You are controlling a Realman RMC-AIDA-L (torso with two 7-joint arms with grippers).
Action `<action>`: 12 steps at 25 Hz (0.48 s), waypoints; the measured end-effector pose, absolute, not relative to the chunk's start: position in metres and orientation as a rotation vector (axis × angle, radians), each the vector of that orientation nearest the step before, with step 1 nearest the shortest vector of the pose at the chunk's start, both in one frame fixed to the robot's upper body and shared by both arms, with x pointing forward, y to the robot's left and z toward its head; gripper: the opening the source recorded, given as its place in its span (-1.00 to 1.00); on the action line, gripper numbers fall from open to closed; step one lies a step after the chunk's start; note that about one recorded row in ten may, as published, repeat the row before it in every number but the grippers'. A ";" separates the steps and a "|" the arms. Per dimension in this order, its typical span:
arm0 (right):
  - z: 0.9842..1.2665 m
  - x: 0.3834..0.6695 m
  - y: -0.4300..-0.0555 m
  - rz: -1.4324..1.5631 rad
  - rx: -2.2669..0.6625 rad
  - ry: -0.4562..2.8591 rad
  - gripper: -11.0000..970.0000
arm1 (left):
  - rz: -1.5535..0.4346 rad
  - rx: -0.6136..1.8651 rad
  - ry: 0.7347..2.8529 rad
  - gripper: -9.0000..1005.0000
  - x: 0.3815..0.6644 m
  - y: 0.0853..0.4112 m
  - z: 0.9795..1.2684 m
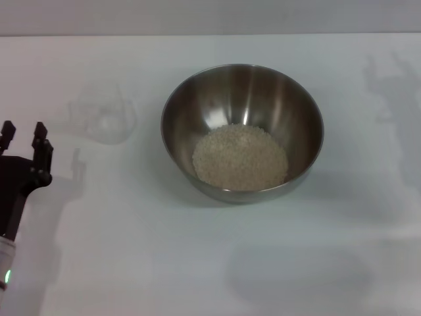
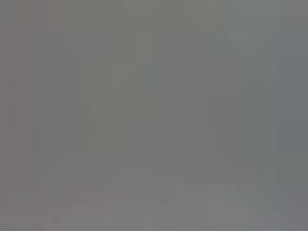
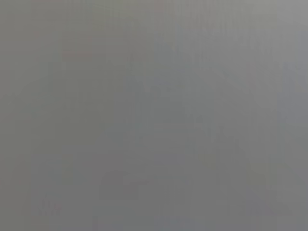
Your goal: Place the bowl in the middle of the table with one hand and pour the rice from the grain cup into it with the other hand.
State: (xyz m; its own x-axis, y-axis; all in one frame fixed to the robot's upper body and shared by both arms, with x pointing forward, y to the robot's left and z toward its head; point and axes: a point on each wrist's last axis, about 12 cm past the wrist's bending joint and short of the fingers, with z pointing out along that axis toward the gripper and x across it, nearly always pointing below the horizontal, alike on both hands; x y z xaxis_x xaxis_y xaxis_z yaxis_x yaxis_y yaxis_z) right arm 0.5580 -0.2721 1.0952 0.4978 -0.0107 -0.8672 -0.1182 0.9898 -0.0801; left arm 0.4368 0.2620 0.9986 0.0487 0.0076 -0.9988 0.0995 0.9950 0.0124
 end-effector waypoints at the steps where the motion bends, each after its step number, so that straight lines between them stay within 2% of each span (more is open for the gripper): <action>1: 1.092 0.559 -0.272 0.064 -0.138 1.073 0.00 | -0.075 0.101 1.462 -0.07 0.428 0.267 1.002; 12: 1.082 0.561 -0.272 0.063 -0.138 1.159 0.00 | -0.156 0.066 1.319 -0.07 0.421 0.285 1.016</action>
